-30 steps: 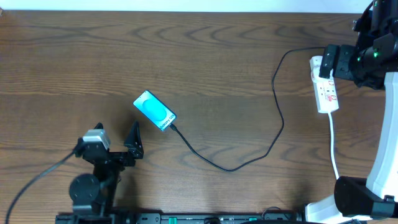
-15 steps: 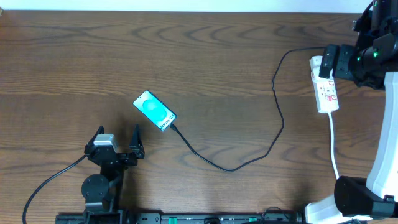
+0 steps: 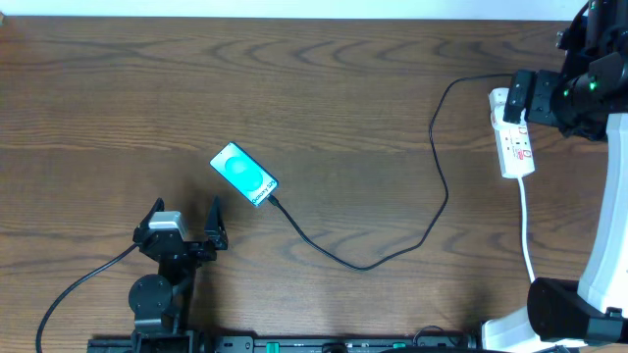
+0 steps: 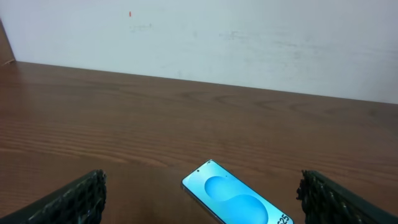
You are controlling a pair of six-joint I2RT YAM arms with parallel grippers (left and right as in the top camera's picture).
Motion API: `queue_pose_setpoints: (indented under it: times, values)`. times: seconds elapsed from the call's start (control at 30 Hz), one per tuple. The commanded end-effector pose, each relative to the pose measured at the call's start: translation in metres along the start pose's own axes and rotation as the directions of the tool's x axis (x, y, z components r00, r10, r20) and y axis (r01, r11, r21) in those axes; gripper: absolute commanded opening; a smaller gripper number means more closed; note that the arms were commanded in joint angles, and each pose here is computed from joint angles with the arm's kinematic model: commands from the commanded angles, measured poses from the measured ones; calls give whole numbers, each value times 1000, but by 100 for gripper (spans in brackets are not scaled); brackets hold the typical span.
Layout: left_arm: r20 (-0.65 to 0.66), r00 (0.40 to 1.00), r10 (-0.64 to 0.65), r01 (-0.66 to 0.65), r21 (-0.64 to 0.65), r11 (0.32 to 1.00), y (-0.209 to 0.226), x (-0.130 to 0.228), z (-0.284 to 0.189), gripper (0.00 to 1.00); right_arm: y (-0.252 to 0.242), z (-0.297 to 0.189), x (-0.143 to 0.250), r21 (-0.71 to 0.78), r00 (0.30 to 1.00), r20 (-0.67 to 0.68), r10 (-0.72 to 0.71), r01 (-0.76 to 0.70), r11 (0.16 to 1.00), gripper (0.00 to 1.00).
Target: Plug charger to phone and switch on socket
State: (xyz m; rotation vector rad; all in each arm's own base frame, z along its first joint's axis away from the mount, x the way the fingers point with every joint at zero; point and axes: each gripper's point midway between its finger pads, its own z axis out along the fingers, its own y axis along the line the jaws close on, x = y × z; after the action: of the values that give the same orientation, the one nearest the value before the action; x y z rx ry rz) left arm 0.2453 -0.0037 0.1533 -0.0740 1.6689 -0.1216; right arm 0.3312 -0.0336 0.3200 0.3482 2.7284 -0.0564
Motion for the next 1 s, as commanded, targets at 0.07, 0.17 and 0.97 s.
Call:
queue_pose_setpoints:
  times: [0.07,0.17,0.97]
  values:
    - [-50,999,9,-9,-1,1000,1,15,0,92,-1,-8,-1,5,1000,26,7,-7,1000,99]
    - [-50,999,9,-9,-1,1000,1,15,0,92,-1,-8,-1,5,1000,26,7,-7,1000,99]
    - [-50,999,9,-9,-1,1000,1,15,0,92,13,-35,-28,-57,970,244,4,11,998,99]
